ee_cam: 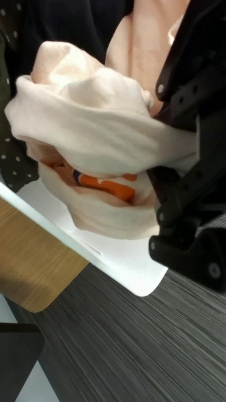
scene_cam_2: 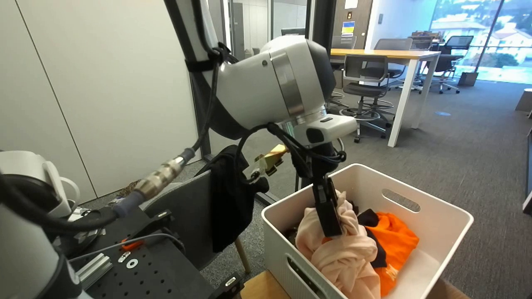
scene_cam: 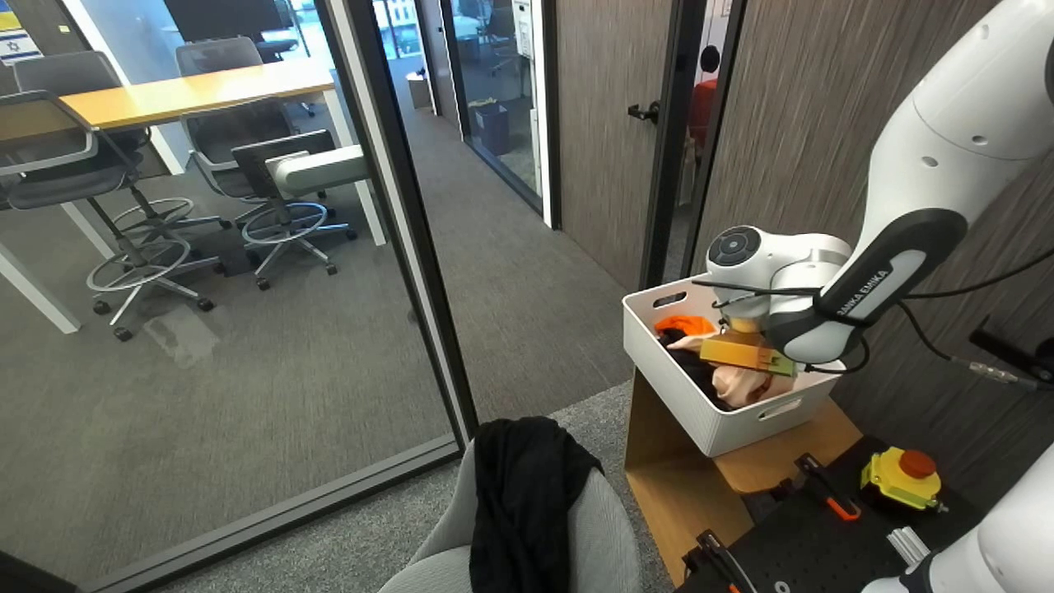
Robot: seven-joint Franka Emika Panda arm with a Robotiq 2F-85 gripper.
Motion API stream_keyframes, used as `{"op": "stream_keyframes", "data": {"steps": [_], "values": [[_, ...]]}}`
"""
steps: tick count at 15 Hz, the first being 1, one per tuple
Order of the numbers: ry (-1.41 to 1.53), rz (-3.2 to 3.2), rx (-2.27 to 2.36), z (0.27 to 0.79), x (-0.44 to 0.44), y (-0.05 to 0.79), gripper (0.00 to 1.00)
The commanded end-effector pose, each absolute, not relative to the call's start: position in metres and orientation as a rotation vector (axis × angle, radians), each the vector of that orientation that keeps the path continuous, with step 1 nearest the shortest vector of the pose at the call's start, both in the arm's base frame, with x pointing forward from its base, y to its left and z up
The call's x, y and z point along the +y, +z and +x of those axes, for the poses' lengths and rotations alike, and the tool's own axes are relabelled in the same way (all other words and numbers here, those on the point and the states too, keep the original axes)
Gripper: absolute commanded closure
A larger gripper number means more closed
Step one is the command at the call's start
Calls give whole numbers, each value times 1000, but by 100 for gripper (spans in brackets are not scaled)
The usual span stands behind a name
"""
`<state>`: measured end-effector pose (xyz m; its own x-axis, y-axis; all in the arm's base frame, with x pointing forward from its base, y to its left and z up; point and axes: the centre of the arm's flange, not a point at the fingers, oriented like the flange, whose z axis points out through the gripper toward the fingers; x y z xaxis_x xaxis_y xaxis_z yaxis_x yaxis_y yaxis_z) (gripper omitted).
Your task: Pick up the light coloured cloth from the chair and put it in the container.
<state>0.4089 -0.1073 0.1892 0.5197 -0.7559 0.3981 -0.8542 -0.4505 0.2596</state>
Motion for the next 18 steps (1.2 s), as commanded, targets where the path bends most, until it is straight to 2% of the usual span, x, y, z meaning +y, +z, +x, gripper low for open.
{"op": "stream_keyframes", "data": {"steps": [1, 5, 6, 11, 16, 18], "values": [[314, 2369, -1394, 403, -113, 185, 93], [313, 2390, -1413, 402, -114, 184, 94], [307, 2404, -1421, 402, -114, 184, 75], [246, 2454, -1467, 396, -110, 188, 38], [173, 2512, -1448, 365, -92, 223, 1], [160, 2575, -1409, 347, -79, 250, 0]]}}
